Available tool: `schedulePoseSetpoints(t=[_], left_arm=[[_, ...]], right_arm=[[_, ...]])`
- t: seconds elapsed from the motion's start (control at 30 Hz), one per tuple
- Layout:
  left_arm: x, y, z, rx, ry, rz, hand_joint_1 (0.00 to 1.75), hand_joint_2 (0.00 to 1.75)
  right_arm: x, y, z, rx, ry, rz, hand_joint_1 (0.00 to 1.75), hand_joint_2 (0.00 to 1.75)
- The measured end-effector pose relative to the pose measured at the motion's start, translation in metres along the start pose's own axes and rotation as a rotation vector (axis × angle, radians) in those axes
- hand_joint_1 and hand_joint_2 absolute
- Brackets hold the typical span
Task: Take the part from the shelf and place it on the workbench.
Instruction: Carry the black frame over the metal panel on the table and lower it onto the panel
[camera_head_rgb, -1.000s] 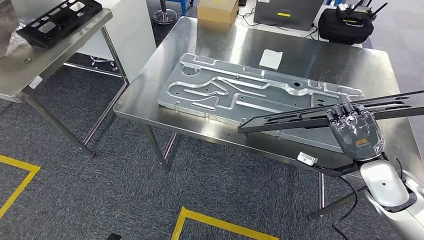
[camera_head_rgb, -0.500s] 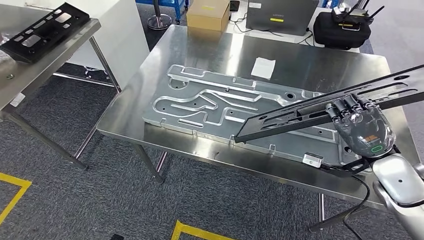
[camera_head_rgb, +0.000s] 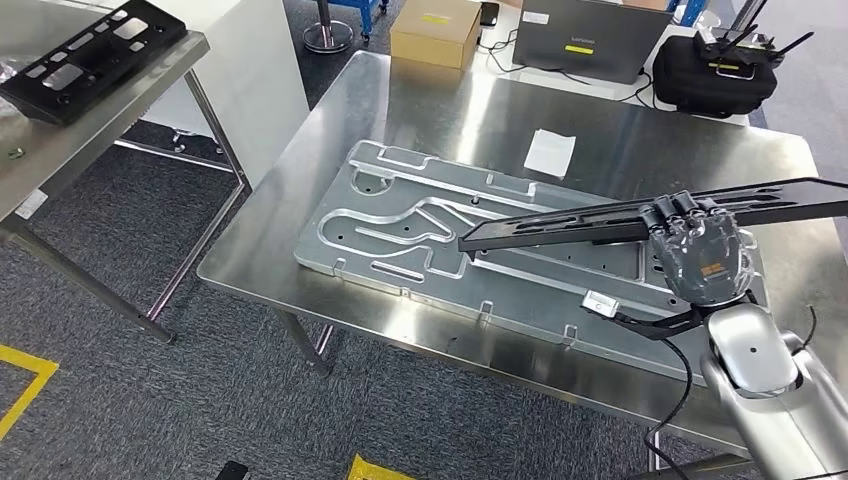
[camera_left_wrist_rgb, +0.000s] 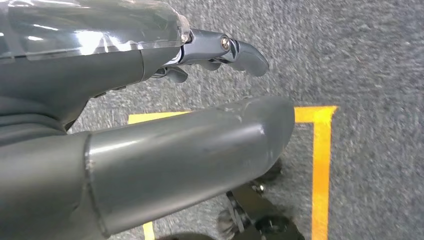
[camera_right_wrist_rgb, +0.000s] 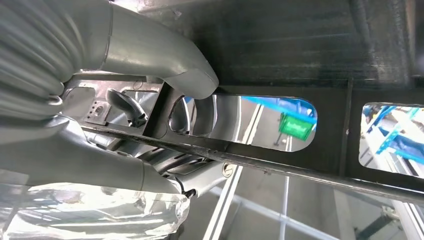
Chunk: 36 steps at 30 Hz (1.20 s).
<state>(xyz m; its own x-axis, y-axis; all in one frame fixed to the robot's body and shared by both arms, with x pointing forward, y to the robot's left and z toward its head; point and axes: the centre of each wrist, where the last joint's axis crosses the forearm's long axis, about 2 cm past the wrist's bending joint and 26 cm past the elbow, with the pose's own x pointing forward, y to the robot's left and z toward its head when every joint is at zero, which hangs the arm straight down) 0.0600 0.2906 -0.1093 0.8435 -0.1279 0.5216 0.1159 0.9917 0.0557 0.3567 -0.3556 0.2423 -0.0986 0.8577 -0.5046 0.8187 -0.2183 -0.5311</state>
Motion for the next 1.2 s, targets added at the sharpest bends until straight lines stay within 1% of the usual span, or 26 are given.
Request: schedulePoseSetpoints(t=[0.1,0.17,0.33,0.43,0.6,0.7,0.83,0.9,0.97,1.03,1.2], left_arm=[[0.002,0.0,-0.001,0.002,0.003,-0.001,0.0,0.0],[0.002,-0.001,-0.001,0.002,0.004,-0.002,0.0,0.0],[0.002,0.0,-0.001,0.003,0.002,-0.002,0.0,0.0],[0.001,0.0,0.0,0.004,0.005,-0.002,0.0,0.0],[0.001,0.002,0.0,0.007,0.004,-0.003,0.0,0.0],[0.0,0.003,0.0,0.009,0.004,-0.002,0.0,0.0],[0.0,0.003,0.0,0.012,0.004,-0.001,0.0,1.75],[-0.001,0.003,0.0,0.01,0.007,-0.003,0.0,1.75],[-0.001,0.003,0.0,0.006,0.008,-0.002,0.0,0.87],[-0.002,0.002,0.001,0.004,0.008,0.002,0.0,0.0],[-0.002,0.003,0.001,0.006,0.006,0.007,0.0,0.0]], right_arm=[[0.011,0.011,0.004,0.046,0.008,-0.033,1.75,1.75],[0.015,0.017,0.009,0.079,0.02,-0.047,1.75,1.75],[0.009,0.039,0.013,0.189,0.104,-0.103,1.75,1.75],[0.01,0.052,0.022,0.272,0.167,-0.149,1.75,1.75],[0.011,0.061,0.025,0.326,0.222,-0.18,1.75,1.75],[0.014,0.067,0.029,0.384,0.26,-0.219,1.75,1.75],[0.022,0.074,0.041,0.45,0.284,-0.257,0.0,1.75],[0.03,0.077,0.052,0.492,0.283,-0.274,0.0,1.75],[0.036,0.08,0.06,0.527,0.279,-0.288,0.0,1.75],[0.038,0.081,0.062,0.54,0.279,-0.294,0.0,1.75],[0.038,0.083,0.059,0.541,0.286,-0.302,0.0,1.75]])
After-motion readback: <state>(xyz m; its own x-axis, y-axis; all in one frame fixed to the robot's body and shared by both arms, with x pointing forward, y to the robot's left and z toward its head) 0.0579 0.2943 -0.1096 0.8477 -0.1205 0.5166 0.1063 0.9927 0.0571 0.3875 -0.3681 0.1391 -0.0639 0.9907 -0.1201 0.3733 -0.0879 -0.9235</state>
